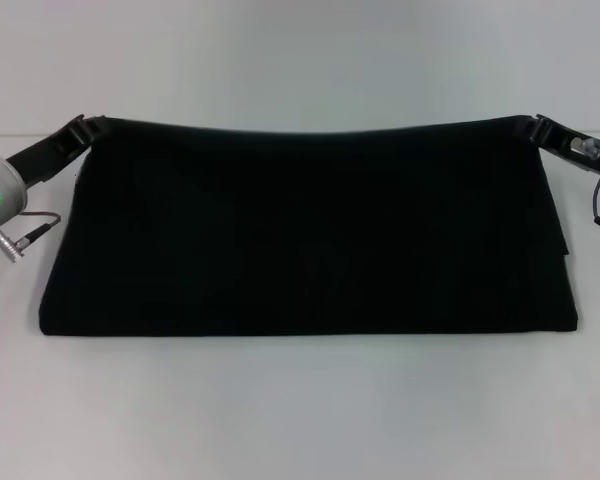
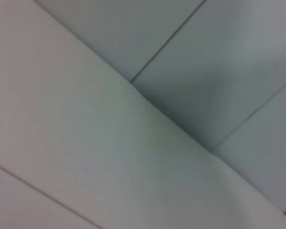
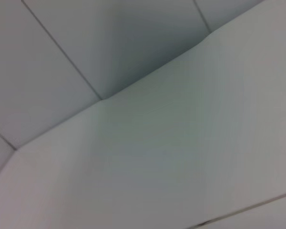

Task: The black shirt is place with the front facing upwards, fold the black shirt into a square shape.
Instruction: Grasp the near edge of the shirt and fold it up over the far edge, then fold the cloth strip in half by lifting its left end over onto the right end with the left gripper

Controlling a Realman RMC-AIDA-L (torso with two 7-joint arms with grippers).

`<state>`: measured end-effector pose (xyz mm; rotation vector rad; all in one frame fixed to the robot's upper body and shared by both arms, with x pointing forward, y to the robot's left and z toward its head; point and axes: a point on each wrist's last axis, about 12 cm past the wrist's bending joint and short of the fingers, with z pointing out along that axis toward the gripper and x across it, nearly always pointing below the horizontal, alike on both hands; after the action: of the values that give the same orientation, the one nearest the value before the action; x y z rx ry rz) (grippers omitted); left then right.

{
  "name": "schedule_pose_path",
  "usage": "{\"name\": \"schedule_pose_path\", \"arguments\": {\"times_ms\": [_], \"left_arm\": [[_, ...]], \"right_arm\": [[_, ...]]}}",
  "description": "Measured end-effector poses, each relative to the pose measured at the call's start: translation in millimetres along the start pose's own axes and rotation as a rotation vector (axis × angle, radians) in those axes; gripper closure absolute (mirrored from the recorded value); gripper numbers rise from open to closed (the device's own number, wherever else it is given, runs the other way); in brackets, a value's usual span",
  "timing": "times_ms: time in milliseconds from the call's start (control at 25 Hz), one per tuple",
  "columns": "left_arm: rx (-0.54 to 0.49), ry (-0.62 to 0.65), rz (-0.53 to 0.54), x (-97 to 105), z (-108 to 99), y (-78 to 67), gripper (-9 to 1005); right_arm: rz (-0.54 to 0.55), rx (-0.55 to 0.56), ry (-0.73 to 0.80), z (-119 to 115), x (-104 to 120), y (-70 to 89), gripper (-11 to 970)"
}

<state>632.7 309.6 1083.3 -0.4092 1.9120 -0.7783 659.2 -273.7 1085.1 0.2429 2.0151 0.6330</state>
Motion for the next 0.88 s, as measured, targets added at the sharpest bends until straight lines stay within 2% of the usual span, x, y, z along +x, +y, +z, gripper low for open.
{"name": "schedule_pose_path", "arguments": {"times_ms": [240,480,560,680,760,840,880], "left_arm": [[-0.004,-0.035,-0.039,2,6,-4.4,843],[0.015,-0.052,-0.053,3,6,-6.5,751],[0.047,-0.027,-0.027,2,3,-6.7,677],[0.133,0.018,-0.019,2,-9,-4.7,566],[0.189,0.061,-0.062,4,-25,3.6,504],[0.219,0.107,-0.086,6,-40,11.8,454],[0.242,0.138,-0.098,9,-50,16.1,429]], "right_arm": [[-0.069,0.018,-0.008,8,-5,8.1,886],[-0.088,0.026,-0.009,11,-7,12.1,677],[-0.086,0.010,-0.003,9,-5,11.1,591],[-0.134,-0.084,0.027,1,-2,10.1,461],[-0.224,-0.191,0.059,-7,4,14.1,412],[-0.350,-0.314,0.090,-16,14,19.6,363],[-0.464,-0.413,0.102,-26,26,22.6,338]]}}
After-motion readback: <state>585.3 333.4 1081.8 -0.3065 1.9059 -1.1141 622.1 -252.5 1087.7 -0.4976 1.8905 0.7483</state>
